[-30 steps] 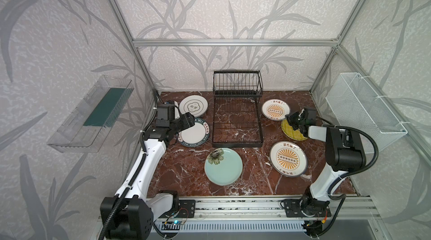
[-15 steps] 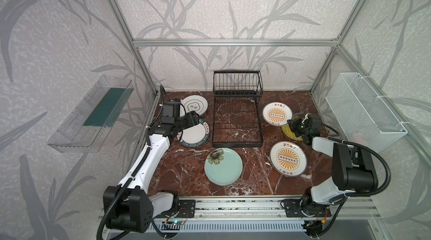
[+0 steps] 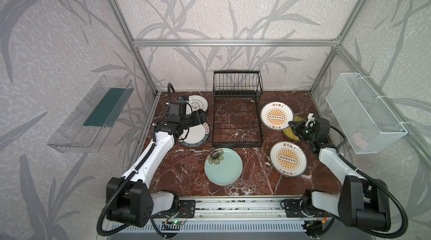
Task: Load plates into a dish rack
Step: Pick up the plate from the top-right of the table.
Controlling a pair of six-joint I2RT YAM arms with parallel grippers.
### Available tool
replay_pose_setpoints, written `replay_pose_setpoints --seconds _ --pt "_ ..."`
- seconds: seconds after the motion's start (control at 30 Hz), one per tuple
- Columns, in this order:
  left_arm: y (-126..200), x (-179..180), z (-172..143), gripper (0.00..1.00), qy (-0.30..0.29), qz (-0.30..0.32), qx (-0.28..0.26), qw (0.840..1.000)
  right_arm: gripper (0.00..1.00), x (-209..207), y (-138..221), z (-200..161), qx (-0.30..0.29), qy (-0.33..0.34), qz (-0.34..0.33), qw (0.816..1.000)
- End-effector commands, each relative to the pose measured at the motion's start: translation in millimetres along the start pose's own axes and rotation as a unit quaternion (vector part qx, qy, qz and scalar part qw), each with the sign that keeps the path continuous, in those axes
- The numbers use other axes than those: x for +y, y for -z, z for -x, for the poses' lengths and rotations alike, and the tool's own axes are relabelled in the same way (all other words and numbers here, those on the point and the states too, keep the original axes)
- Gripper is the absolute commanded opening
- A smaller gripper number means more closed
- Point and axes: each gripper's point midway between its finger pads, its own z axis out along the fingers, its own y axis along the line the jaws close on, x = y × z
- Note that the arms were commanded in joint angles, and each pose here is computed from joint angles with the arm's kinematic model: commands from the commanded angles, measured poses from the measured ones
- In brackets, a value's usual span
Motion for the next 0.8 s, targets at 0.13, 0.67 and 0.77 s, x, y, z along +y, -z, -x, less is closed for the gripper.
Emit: replay_pose_setpoints --seconds 0.13,0.67,0.77 --pt "-28 -36 -17 0.77 0.012 -0.082 0.020 0.996 0.00 15 0 -46 0.096 0.037 0.051 0.993" --pt "-72 -79 -59 0.73 0.023 -0.151 0.083 0.985 0.00 81 -42 -123 0.206 0.095 0.165 0.960" --pt "-76 -83 -62 0.71 0.027 -0.159 0.090 0.983 0.00 91 -49 -129 0.213 0.093 0.182 0.955"
